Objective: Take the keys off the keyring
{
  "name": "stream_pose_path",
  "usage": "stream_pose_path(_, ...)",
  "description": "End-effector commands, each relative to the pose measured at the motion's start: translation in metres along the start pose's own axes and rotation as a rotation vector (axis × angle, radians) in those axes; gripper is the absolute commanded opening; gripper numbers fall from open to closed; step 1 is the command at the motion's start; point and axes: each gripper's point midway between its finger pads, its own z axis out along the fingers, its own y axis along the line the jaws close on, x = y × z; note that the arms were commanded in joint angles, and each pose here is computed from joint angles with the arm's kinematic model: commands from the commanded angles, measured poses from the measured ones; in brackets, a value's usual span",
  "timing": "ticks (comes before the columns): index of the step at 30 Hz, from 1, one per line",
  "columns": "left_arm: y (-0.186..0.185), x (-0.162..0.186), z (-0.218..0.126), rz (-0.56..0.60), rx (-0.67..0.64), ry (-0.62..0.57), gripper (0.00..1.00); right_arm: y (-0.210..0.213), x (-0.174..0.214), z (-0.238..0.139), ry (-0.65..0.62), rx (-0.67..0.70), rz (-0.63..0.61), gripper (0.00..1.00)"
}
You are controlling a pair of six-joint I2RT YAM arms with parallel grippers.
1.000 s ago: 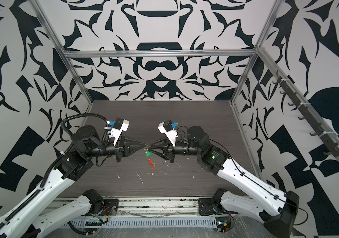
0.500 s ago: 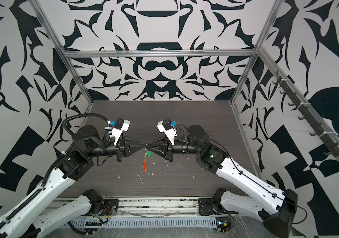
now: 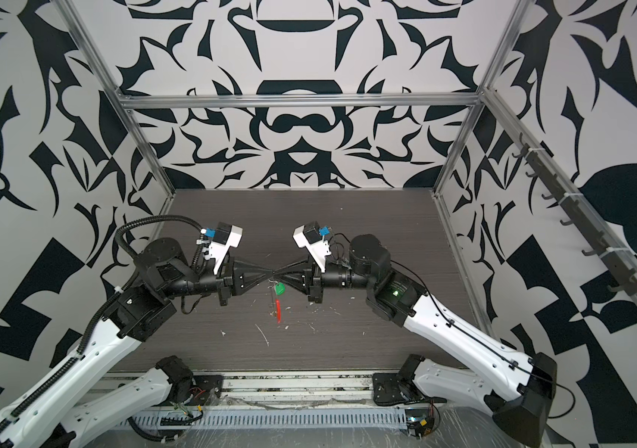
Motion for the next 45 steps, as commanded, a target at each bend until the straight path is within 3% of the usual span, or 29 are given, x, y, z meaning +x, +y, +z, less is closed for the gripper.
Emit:
stream_pose_path(1, -0.004, -0.008, -0.002, 0.039, 0.0, -0.038, 0.0, 0.016, -0.018, -0.002, -0.049, -0.043, -0.037, 0.14)
stream_pose_path(9, -0.003, -0.01, -0.004, 0.046, -0.014, -0.049, 0.0, 0.017, -0.015, 0.001, -0.046, -0.052, -0.023, 0.19)
stream_pose_path(18, -0.002, -0.012, -0.004, 0.053, -0.026, -0.056, 0.0, 0.015, -0.015, 0.0, -0.054, -0.044, -0.011, 0.14)
stream_pose_path(22, -0.002, -0.013, -0.005, 0.057, -0.026, -0.061, 0.0, 0.014, -0.015, 0.001, -0.058, -0.037, -0.007, 0.22)
stream_pose_path(28, -0.002, -0.012, -0.005, 0.058, -0.027, -0.059, 0.0, 0.011, -0.013, -0.001, -0.064, -0.022, 0.008, 0.24)
stream_pose_path(33, -0.001, -0.012, -0.005, 0.057, -0.029, -0.059, 0.0, 0.009, -0.012, -0.001, -0.064, -0.013, 0.011, 0.15)
stream_pose_path(38, -0.002, -0.014, -0.004, 0.056, -0.026, -0.06, 0.0, 0.007, -0.013, -0.001, -0.065, -0.003, 0.015, 0.0)
stream_pose_path(42, 0.001, -0.014, -0.004, 0.035, -0.042, -0.054, 0.0, 0.005, -0.015, -0.003, -0.061, 0.027, 0.017, 0.0)
stream_pose_path(43, 0.002, -0.013, -0.005, 0.026, -0.053, -0.052, 0.02, 0.002, -0.015, -0.004, -0.056, 0.053, 0.025, 0.0)
stream_pose_path(45, 0.003, -0.013, -0.006, 0.019, -0.066, -0.053, 0.16, -0.004, -0.014, -0.006, -0.043, 0.103, 0.026, 0.0)
